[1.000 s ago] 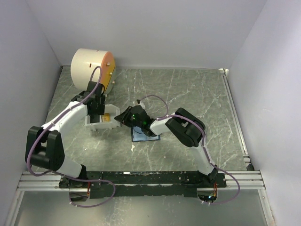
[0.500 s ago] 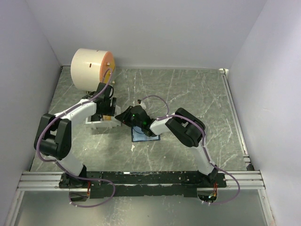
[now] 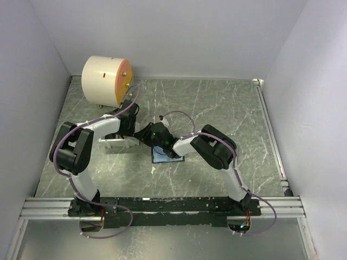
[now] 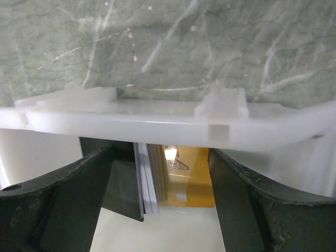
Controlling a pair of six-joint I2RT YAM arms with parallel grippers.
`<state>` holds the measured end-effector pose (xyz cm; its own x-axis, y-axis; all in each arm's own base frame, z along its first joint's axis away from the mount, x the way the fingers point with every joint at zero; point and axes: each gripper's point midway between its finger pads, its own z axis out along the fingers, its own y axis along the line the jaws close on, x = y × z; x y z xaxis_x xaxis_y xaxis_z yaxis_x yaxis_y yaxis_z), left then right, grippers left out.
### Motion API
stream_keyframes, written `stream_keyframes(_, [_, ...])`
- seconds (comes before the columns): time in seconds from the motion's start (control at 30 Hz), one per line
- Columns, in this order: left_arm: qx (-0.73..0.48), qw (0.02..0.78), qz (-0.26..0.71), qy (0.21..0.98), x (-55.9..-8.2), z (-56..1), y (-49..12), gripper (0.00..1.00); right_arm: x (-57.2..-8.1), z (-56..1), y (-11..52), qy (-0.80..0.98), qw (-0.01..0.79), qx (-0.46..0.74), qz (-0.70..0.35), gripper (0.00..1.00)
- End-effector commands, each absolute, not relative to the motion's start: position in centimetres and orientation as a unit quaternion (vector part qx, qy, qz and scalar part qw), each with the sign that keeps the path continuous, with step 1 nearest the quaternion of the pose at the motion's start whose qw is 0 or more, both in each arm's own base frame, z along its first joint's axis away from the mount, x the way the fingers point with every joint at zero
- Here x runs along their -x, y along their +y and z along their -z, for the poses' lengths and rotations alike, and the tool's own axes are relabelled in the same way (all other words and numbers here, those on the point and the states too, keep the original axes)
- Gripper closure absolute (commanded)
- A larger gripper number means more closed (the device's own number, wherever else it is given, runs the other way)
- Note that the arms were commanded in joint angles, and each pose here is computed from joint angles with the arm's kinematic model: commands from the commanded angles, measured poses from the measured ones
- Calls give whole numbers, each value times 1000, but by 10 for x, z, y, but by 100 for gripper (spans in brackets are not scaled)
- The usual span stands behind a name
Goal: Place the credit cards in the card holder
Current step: Adjust the storage box at the center of the board.
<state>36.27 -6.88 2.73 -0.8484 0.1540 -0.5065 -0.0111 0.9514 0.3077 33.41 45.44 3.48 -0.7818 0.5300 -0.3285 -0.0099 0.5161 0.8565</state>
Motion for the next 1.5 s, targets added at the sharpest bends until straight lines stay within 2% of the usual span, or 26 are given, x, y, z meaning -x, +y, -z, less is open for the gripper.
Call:
stream_keyframes(0.0, [-23,220,-266,938,-339,-17,-24,15,-329,17,412,865,286,-189,-367,94])
stream_keyframes(0.27, [-13,230,-322,918,-341,-40,-7,16,-331,19,405,866,287,-201,-358,94])
stream_keyframes(0.8, [-11,275,-303,912,-355,-75,-12,18,-330,24,405,868,283,-202,-354,95])
stream_keyframes(1.47, [-13,276,-332,902,-352,-95,-1,19,-330,25,404,870,283,-203,-350,95])
